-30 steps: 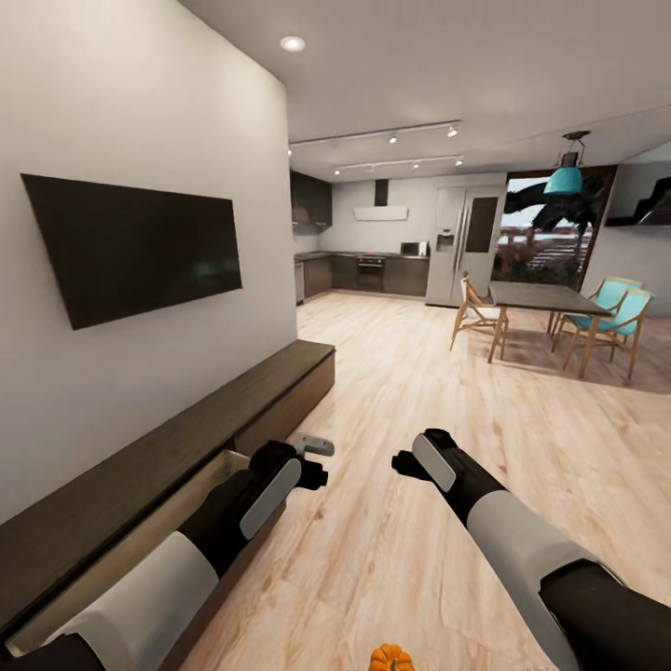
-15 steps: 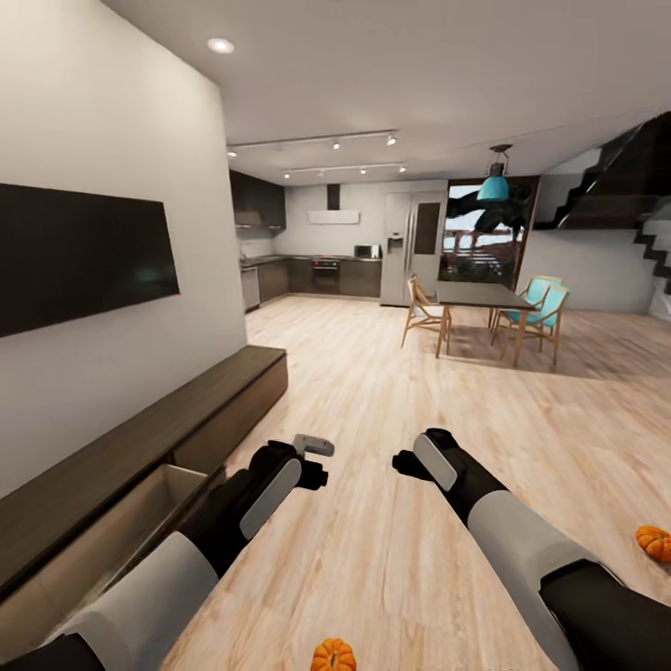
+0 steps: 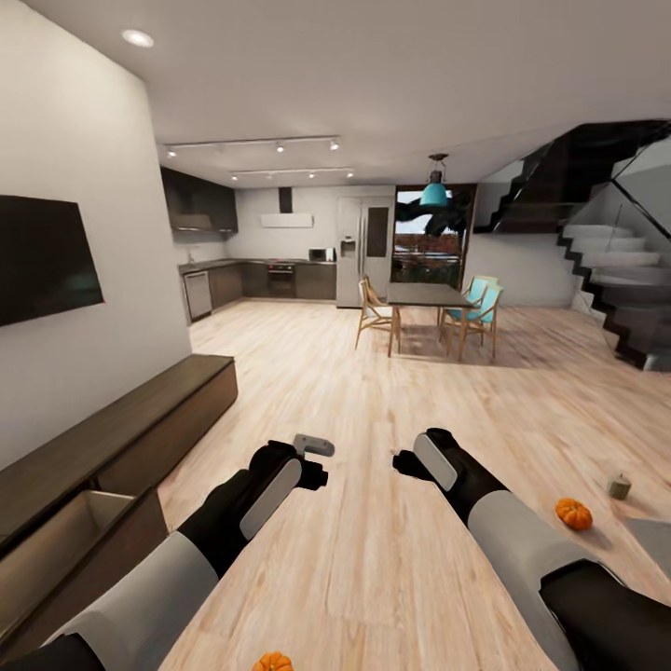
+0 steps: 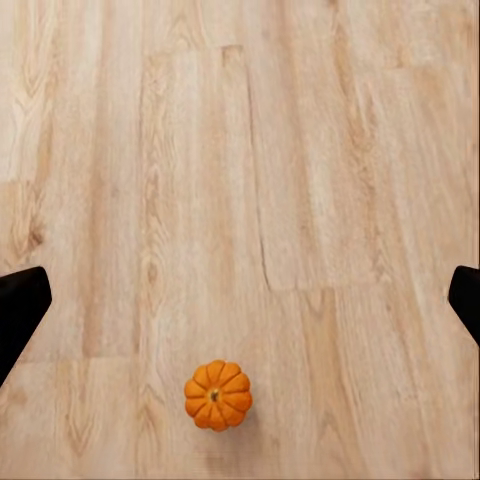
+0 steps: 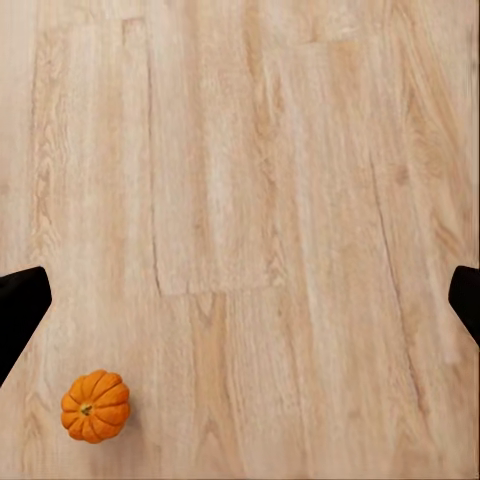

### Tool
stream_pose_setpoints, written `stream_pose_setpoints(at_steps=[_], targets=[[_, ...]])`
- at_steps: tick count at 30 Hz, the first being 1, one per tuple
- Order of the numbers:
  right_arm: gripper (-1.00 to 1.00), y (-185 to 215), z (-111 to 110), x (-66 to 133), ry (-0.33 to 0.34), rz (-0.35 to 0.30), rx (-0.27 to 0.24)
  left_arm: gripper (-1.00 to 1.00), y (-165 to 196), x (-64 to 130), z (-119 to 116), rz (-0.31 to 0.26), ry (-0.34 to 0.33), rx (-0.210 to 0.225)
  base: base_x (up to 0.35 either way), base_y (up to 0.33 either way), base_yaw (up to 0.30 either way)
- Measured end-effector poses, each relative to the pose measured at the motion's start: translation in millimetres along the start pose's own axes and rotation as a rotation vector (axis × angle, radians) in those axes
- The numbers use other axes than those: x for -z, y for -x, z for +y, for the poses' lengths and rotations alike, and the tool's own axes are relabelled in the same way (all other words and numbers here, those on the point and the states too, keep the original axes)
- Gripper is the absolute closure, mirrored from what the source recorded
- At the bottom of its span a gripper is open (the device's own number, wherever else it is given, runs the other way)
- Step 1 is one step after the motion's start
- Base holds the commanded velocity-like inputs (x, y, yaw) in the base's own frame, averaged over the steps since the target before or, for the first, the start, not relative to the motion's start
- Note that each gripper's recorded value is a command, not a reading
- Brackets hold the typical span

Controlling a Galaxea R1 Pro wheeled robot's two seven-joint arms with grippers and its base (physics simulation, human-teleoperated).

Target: Place each of the two pumpkins and all three candles from the living room inside a cabinet in the living room (use any cabinet), then make sure every cabinet is closed, and position the cauldron so it is next to a table in the living room.

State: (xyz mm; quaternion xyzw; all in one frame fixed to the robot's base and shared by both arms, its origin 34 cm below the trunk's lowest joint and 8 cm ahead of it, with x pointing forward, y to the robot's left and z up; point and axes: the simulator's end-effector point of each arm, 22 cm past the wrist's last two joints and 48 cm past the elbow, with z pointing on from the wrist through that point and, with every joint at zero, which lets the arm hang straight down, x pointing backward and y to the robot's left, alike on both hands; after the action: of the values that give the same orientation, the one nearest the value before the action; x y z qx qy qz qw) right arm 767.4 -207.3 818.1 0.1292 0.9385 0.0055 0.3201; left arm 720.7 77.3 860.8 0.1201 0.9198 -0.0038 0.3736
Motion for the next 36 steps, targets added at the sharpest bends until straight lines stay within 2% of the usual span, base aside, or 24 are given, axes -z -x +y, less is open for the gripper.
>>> stream_pose_setpoints(at_steps=[11,19,36], targets=[[-1.00,2.7,1.1,4.3,0.003,-0.008,0.000,-1.00,2.6,3.6,0.5,-0.007,0.002,0.001,0.171,-0.256,-0.271],[-1.00,4.9,0.4,6.8,0.003,-0.013,-0.001,-1.00,5.2,5.9,1.4,-0.015,0.005,0.005,0.206,-0.020,-0.271],[-1.00,12.1,-10.2,11.4,-0.009,-0.028,-0.007,-1.00,9.7,10.3,4.9,-0.028,0.013,0.017,0.014,-0.042,-0.271]])
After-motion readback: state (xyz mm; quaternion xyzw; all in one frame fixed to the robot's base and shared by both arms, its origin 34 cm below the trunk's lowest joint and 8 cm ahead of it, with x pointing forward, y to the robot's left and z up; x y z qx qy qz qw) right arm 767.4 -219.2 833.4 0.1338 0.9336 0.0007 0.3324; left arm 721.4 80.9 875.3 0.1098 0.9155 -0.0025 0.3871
